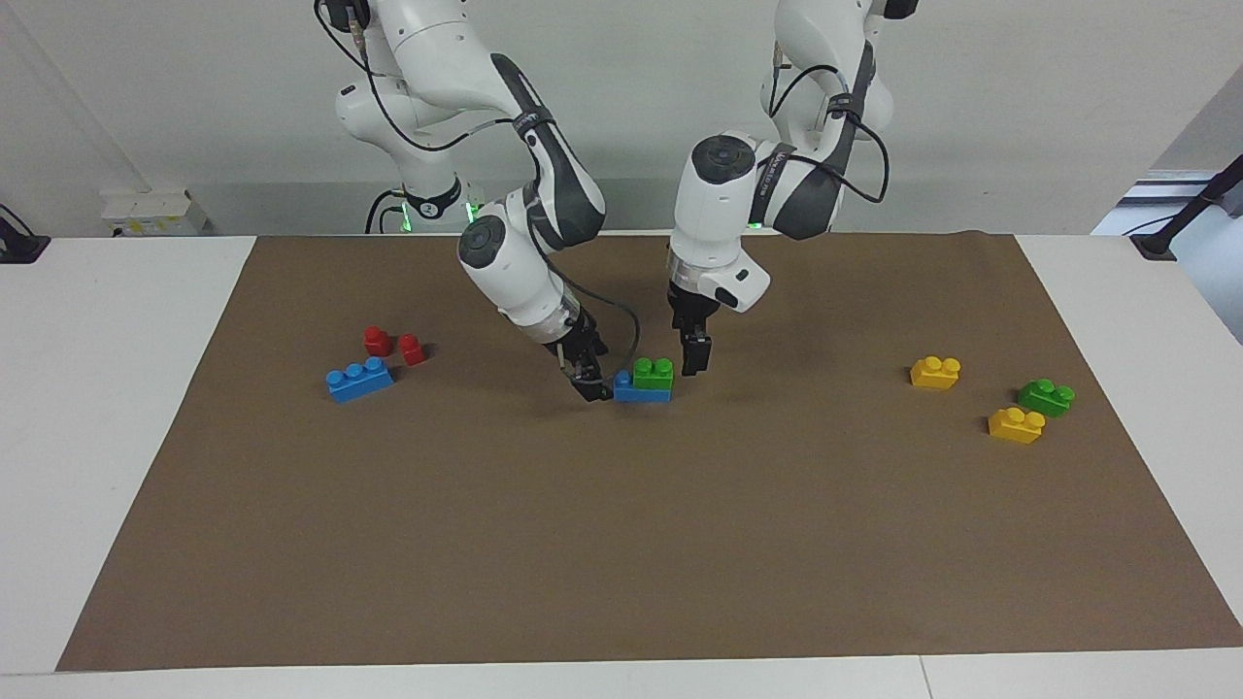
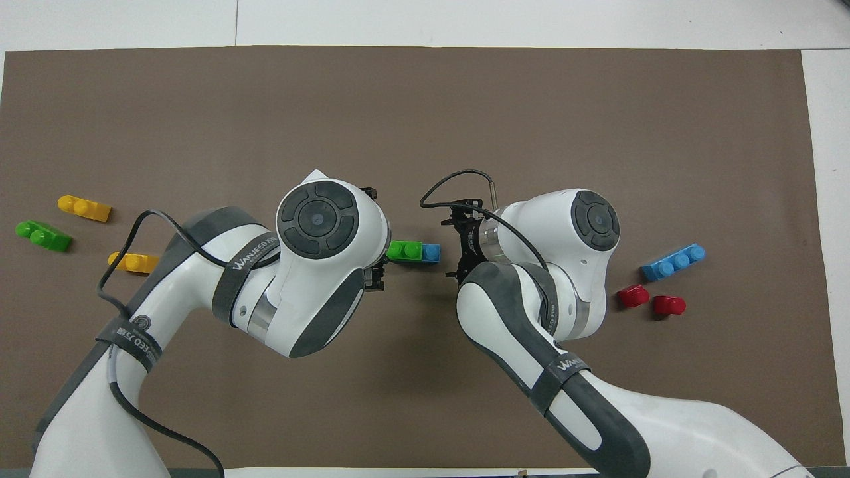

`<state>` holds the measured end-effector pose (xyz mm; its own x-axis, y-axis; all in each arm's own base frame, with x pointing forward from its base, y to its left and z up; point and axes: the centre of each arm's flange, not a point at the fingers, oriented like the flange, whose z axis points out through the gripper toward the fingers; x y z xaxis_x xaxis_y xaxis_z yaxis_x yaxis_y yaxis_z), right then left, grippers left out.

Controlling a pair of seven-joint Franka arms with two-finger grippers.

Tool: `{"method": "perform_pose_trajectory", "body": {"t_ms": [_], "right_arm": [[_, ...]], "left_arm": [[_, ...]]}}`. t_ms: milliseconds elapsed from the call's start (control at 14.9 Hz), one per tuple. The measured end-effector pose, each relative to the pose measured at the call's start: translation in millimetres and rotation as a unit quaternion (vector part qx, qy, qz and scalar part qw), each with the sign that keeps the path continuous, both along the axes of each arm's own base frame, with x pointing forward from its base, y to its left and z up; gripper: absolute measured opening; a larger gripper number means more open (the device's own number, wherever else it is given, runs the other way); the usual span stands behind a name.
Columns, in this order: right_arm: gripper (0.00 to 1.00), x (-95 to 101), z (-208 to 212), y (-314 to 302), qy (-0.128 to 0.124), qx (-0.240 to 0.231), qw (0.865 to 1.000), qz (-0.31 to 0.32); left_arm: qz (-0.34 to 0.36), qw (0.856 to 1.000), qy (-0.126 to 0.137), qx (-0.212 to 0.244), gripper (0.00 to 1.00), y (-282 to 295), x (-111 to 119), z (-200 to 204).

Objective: Remove green block with left arm and hold with right
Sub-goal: 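Close the left gripper on the green brick while the right gripper grips blue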

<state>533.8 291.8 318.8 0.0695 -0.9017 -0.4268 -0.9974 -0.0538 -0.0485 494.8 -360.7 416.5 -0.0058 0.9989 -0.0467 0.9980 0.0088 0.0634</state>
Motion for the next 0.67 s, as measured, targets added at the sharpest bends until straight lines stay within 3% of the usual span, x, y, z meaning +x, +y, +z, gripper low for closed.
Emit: {"method": "perform_pose_trajectory", "body": {"t_ms": [604, 671], "right_arm": [[1.0, -4.3, -27.3, 21.1, -0.021, -0.003, 1.0, -0.011], [0.96, -5.3, -31.6, 23.0, -0.02, -0.005, 1.0, -0.01]], "left_arm": [[0.018, 0.999, 0.014, 0.026, 1.0, -27.8, -14.6, -41.6], [0.02, 0.999, 0.014, 0.026, 1.0, -27.3, -14.7, -42.5]]}}
